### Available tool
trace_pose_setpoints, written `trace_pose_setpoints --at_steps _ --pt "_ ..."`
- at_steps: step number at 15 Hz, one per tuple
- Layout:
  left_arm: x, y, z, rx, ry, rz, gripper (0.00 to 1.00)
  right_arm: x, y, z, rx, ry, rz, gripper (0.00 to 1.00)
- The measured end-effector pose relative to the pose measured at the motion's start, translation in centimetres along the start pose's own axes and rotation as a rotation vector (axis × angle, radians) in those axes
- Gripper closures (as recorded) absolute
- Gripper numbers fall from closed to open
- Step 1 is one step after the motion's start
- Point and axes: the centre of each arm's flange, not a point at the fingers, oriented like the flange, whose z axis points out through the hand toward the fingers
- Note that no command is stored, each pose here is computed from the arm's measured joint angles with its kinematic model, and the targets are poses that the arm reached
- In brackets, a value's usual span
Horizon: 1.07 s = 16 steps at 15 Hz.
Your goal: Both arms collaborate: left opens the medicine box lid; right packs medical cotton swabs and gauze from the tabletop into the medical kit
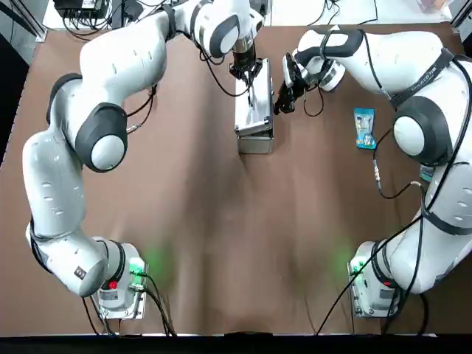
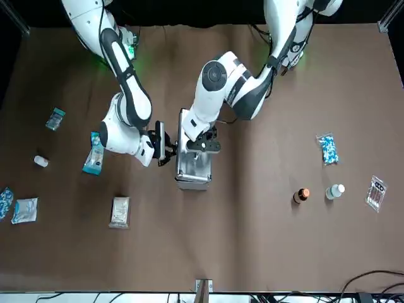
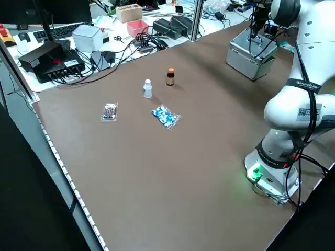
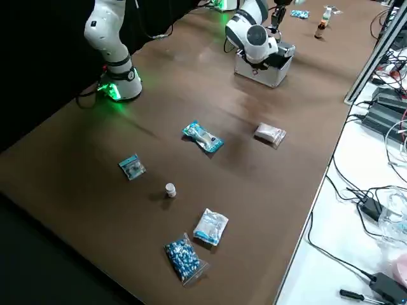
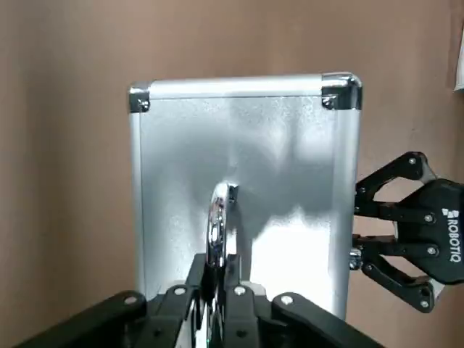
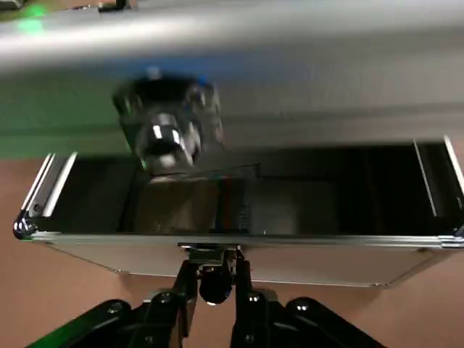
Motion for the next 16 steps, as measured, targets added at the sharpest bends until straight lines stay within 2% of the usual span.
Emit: trace_pose_setpoints --at_steps 12,16 --pt "0.9 -2.3 -2.1 0.062 -0.049 0.032 0.87 0.2 0.0 0.0 0.001 0.001 -0.003 0.74" --pt "1.4 -4.0 -2.5 0.101 -0.088 0.055 0.87 0.2 0.0 0.0 0.001 0.001 -0.003 0.74"
